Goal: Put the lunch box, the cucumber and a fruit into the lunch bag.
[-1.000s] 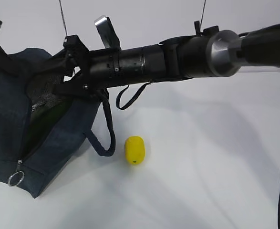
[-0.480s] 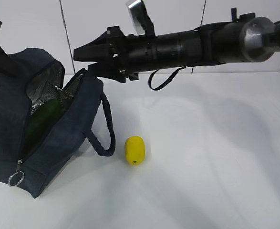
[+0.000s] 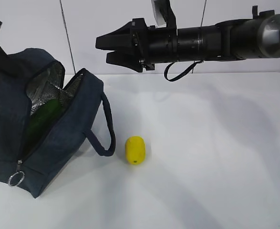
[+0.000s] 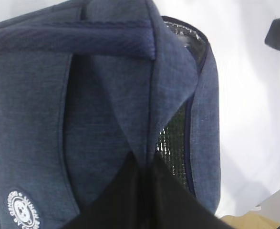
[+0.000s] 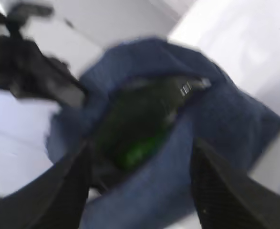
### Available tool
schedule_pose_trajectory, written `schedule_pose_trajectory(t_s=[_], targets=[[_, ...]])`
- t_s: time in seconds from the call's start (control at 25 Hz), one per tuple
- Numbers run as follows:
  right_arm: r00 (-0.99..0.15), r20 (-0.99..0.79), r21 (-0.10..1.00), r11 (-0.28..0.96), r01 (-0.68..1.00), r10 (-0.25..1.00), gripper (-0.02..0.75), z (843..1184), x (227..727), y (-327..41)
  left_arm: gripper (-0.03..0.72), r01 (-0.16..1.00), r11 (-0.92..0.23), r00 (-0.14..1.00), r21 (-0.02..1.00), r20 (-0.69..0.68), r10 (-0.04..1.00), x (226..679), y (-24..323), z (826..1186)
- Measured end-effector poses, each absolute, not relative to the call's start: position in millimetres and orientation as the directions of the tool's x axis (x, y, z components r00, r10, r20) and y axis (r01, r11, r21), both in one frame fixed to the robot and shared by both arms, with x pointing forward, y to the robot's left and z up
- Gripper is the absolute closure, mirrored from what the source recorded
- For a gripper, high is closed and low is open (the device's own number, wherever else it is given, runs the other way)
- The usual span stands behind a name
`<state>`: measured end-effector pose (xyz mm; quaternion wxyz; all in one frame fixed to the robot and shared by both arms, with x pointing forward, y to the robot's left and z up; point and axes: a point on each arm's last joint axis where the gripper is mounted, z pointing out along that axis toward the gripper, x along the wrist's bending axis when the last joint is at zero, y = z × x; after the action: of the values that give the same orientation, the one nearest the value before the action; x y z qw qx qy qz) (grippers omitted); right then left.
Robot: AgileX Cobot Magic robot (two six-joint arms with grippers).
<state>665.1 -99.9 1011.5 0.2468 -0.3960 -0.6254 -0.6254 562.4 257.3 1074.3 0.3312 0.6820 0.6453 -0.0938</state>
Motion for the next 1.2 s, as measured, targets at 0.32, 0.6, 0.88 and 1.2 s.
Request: schedule_pose_trajectory(t_s=[0.32,0.6,0.88,1.2], targets=[[-0.684,0.652,0.649,0.225,0.727,0.329,0.265,985,654,-105,0.688,0.942,0.051,0.15,0.331,-0.554,0.819,562,257,1074],[-0.663,0.51,0.579,0.351,0.736,0.548,0.265,993,651,-121,0.688,0.942,0.041,0.153,0.334,-0.534,0.832,562,259,1073],[-0.498,0.415,0.458,0.298,0.838,0.761,0.265,1013,644,-137,0.688,0.941,0.038,0.155,0.337,-0.526,0.837,563,260,1073],[-0.469,0.338,0.4,0.326,0.856,0.816,0.265,1008,624,-95,0.688,0.941,0.038,0.155,0.337,-0.526,0.837,563,260,1073]])
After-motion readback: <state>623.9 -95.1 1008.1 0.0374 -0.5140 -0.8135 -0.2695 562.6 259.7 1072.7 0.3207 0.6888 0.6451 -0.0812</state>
